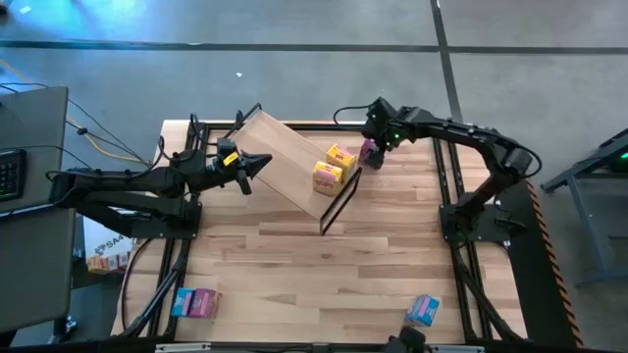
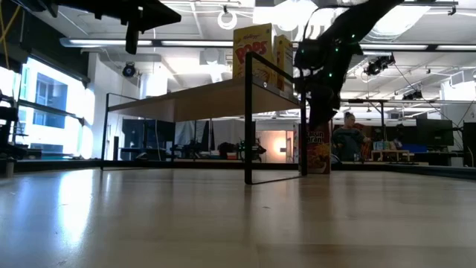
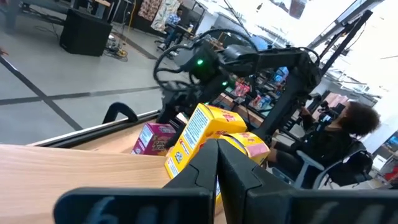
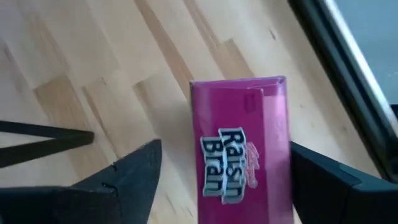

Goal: Stack cereal on shelf
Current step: Put the purple cereal box on the shelf

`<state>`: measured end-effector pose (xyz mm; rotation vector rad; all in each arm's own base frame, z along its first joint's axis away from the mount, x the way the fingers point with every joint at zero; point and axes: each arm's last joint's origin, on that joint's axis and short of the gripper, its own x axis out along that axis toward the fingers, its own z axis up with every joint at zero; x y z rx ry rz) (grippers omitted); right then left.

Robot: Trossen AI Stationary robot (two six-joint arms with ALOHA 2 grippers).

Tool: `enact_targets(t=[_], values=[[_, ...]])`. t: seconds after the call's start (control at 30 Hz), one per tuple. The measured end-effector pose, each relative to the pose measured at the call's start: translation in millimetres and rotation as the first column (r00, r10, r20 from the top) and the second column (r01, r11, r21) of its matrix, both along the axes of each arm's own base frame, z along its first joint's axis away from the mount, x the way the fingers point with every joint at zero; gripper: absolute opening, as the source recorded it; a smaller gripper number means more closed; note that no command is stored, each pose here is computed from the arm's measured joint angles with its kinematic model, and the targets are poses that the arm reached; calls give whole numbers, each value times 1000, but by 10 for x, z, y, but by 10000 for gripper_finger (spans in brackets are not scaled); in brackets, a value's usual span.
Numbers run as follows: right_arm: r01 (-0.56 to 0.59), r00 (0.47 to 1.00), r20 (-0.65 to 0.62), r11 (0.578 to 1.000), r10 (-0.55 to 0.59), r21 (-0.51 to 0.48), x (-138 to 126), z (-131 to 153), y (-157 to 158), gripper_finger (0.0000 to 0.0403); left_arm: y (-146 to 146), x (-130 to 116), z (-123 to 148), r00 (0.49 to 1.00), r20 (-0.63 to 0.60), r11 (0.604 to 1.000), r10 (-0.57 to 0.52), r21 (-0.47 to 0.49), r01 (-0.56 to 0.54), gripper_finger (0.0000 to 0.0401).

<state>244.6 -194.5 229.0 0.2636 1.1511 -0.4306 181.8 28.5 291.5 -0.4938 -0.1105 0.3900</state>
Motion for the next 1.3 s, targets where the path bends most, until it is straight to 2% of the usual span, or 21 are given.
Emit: enact_targets(t=[0.2,0.3,0.4,0.53,0.63,0.7,0.8,0.9,1.0,1.17,1.3], values=[[-25,998,-49,1000,26,8,60,-181,-68,289,5,-2,0,1000,2,1000,18,-5,-18,1],[-53,996,-73,998,52,-18,54,-182,-72,269,7,-3,1,1000,3,1000,27,-5,-27,1],[-58,997,-61,998,56,-29,39,-130,-59,218,12,-5,4,999,7,999,43,-5,-43,1],[-42,999,-35,998,41,-42,-28,18,-5,115,64,-31,58,990,41,990,134,36,-135,1],[13,1000,28,998,-11,-66,-103,242,56,51,151,-85,95,980,49,978,194,73,-197,1],[53,996,83,995,-46,-82,-137,445,84,29,221,-136,140,972,52,970,228,75,-231,1],[112,987,128,988,-99,-102,-185,783,126,32,330,-201,226,972,30,968,234,83,-236,1],[182,966,212,971,-146,-157,-160,1224,162,65,429,-261,319,979,-16,974,202,108,-199,1],[238,922,351,954,-164,-180,-62,1662,247,95,515,-310,343,976,-97,974,193,141,-178,5],[222,883,459,950,-100,-221,360,2067,442,107,626,-387,391,973,-110,971,202,152,-185,44],[185,868,494,954,-46,-235,786,2185,581,104,679,-392,373,977,-116,978,179,132,-164,87]])
